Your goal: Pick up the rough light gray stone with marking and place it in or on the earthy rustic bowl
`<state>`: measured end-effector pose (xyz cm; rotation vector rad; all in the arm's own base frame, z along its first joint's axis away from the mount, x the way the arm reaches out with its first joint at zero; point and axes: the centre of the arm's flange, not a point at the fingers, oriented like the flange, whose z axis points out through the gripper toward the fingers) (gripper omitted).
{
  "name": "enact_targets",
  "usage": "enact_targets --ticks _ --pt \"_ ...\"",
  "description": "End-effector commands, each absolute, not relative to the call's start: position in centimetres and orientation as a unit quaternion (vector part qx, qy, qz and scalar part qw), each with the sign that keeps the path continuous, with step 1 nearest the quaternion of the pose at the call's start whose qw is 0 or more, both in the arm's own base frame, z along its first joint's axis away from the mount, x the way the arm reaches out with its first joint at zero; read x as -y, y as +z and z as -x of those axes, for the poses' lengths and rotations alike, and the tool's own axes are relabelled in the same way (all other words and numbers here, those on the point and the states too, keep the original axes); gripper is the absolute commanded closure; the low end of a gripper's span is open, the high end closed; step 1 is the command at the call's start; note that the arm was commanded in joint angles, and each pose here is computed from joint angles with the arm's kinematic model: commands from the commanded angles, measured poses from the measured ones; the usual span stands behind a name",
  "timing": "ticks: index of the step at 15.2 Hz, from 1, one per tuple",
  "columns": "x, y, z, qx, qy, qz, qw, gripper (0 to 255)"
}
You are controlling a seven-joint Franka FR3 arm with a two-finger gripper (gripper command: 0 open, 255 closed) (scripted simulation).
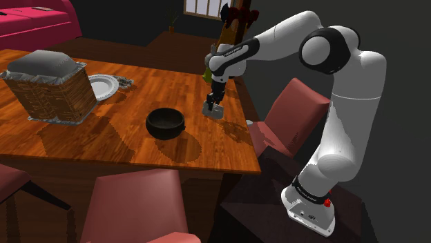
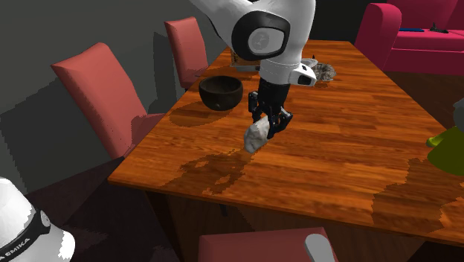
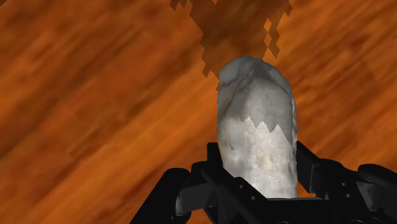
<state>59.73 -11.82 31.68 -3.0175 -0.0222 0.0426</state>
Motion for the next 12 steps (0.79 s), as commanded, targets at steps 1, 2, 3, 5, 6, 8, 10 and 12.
enact_targets --ticks 1,2,3,5,6,8,10,12 --pt "11.8 31.7 -59.7 0.007 0.014 0.998 0.062 255" --pt "11.8 31.7 -59.7 0.007 0.014 0.998 0.062 255" --pt "11.8 31.6 -59.7 0.007 0.014 0.998 0.062 255" --pt "11.8 31.6 -59.7 0.007 0.014 0.998 0.062 255" --pt "11.8 31.6 -59.7 0.007 0.014 0.998 0.062 255" --pt "11.8 31.6 -59.7 0.007 0.014 0.998 0.062 255" --pt "11.8 32.7 -59.7 0.007 0.014 0.998 0.062 255" --pt "11.8 33.8 -59.7 0.007 0.014 0.998 0.062 255"
